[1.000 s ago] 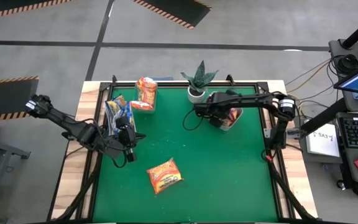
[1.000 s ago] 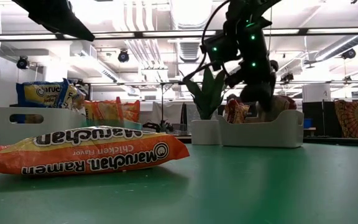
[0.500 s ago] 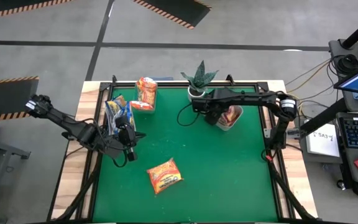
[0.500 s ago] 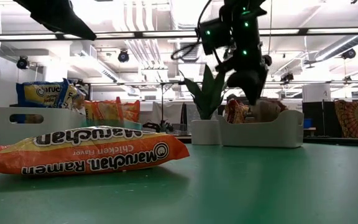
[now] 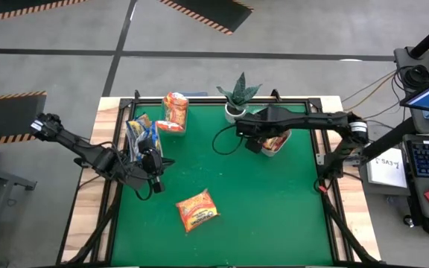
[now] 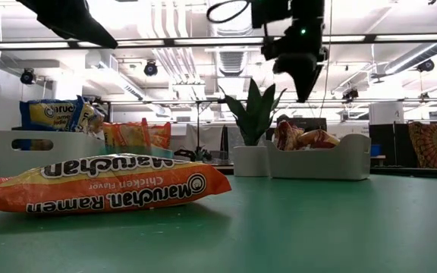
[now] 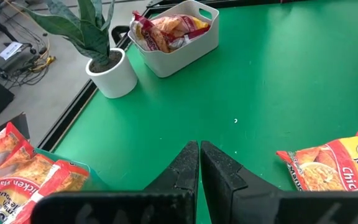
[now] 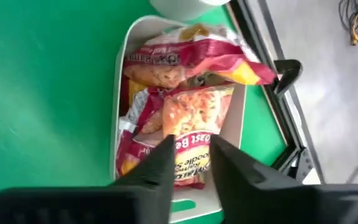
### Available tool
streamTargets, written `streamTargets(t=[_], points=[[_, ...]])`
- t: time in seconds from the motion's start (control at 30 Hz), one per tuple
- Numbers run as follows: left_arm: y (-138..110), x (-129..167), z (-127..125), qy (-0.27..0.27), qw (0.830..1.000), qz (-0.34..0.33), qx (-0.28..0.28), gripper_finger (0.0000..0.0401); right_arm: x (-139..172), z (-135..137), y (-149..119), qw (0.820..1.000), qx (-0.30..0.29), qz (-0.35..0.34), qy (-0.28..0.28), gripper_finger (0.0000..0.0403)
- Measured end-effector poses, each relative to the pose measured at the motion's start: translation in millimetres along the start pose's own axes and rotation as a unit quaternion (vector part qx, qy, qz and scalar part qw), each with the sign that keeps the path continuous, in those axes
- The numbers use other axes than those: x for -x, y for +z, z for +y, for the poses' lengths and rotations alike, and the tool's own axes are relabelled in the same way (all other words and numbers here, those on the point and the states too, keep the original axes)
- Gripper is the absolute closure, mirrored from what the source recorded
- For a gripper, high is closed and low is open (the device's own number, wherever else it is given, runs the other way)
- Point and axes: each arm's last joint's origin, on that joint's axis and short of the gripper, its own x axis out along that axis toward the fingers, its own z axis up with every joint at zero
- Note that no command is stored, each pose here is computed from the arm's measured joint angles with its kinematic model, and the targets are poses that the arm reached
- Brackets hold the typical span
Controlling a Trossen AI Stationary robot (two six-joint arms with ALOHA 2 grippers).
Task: Sort Maruchan noodles
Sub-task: Put the red noodle pack into the gray bin
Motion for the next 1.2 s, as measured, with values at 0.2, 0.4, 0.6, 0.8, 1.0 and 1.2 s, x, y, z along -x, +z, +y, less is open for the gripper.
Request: streamTargets(t=[0.2, 0.4, 0.6, 0.8, 1.0, 1.2], points=[[0.0, 0.0, 0.0, 0.0, 1.0, 0.0, 0.001, 0.0401, 5.2, -8.1, -15.4, 0.993, -0.036, -0.113, 0.026, 0.0388], [0.0, 0.0, -0.1, 0.0, 1.0, 0.0, 0.002, 0.0401, -16.1, -6.0, -40.0, 0.961, -0.044, -0.266, 0.058, 0.039], [-0.2, -0.2, -0.1, 0.0, 1.0, -0.001, 0.003, 0.0401, -60.3, 0.6, -72.2, 0.928, -0.063, -0.362, 0.063, 0.0391], [0.2, -0.2, -0.3, -0.001, 1.0, -0.002, 0.004, 0.0401, -99.1, -4.0, -97.6, 0.918, -0.097, -0.381, 0.056, 0.0391], [0.1, -0.2, -0.3, -0.001, 1.0, -0.002, 0.003, 0.0401, -125.7, -9.2, -108.9, 0.908, -0.138, -0.38, 0.111, 0.0391], [0.3, -0.3, -0.4, -0.001, 1.0, -0.003, 0.005, 0.0401, -145.6, -4.7, -117.7, 0.903, -0.163, -0.377, 0.128, 0.0391]])
